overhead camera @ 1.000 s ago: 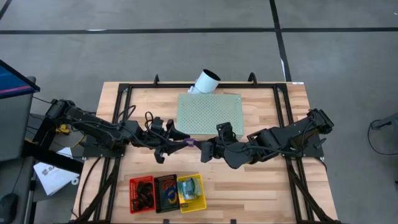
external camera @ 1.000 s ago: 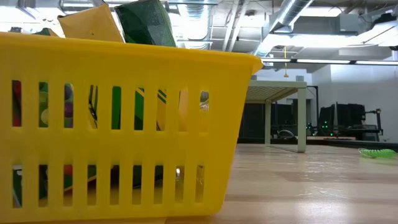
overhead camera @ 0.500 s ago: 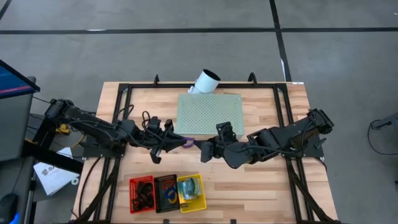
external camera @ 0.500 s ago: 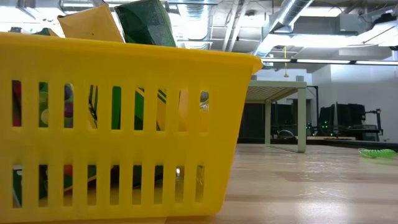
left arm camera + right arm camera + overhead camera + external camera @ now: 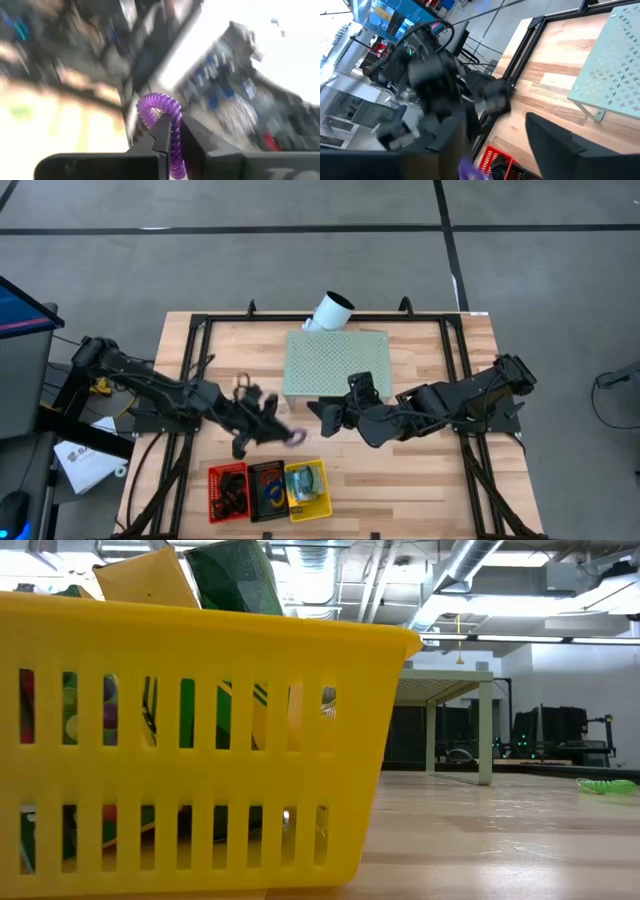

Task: Pick & Place Office Desk Supplies
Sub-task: Put the violet spring keychain into the black bin

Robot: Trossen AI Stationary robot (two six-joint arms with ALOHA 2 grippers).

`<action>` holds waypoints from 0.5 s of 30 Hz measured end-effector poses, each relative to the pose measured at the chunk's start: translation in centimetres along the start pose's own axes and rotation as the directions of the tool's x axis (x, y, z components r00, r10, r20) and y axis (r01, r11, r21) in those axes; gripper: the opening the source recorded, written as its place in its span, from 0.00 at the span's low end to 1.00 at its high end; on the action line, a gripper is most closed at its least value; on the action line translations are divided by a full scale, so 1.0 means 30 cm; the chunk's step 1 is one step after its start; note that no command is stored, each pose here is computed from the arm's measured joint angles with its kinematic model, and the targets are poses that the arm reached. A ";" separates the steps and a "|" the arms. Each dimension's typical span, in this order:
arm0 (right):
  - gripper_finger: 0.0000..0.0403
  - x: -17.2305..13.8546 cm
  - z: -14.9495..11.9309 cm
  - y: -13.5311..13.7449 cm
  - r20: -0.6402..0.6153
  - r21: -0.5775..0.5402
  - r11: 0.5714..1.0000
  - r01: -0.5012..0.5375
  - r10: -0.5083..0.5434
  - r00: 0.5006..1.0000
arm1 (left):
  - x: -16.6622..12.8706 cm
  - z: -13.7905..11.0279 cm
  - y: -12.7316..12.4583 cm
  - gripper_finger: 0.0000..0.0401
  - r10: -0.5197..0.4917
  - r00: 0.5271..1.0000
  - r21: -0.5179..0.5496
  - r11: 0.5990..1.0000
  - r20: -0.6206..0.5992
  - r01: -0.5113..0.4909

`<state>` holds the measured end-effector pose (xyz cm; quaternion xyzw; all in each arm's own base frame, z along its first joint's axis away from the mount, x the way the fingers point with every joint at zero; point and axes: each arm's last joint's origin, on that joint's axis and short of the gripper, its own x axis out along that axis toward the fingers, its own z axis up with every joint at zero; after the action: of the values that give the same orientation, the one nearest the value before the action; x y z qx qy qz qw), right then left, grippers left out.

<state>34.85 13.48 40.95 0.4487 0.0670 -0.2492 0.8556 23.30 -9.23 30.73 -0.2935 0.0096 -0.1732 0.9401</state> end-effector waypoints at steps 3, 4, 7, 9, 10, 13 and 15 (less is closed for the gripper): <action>0.59 0.006 0.006 -0.002 0.005 -0.009 1.000 0.004 -0.004 1.000 | -0.009 -0.060 -0.020 0.03 -0.079 0.977 -0.073 0.995 -0.201 0.065; 0.60 0.006 0.007 -0.003 0.005 -0.010 1.000 0.005 -0.004 1.000 | -0.014 -0.084 -0.027 0.03 -0.092 0.957 -0.099 0.993 -0.275 0.067; 0.62 0.006 0.006 -0.002 0.004 -0.012 1.000 0.004 -0.004 1.000 | -0.039 -0.161 -0.039 0.03 -0.071 0.881 -0.131 0.991 -0.468 0.010; 0.62 0.005 0.006 -0.002 0.002 -0.013 1.000 0.003 -0.003 1.000 | -0.058 -0.202 -0.039 0.03 -0.026 0.828 -0.114 0.992 -0.560 -0.046; 0.62 0.005 0.006 -0.002 0.002 -0.013 1.000 0.003 -0.003 1.000 | -0.066 -0.225 -0.033 0.03 0.002 0.805 -0.099 0.992 -0.593 -0.075; 0.62 0.005 0.006 -0.002 0.002 -0.011 1.000 0.002 -0.002 1.000 | -0.087 -0.278 -0.010 0.03 0.051 0.765 -0.080 0.988 -0.642 -0.132; 0.62 0.005 0.006 -0.001 0.003 -0.009 1.000 0.000 0.000 1.000 | -0.092 -0.301 0.006 0.04 0.058 0.757 -0.087 0.985 -0.651 -0.151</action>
<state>34.96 13.27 40.98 0.4444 0.0668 -0.2494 0.8578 19.69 -13.14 22.94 -0.2774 0.3603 -0.2096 0.8656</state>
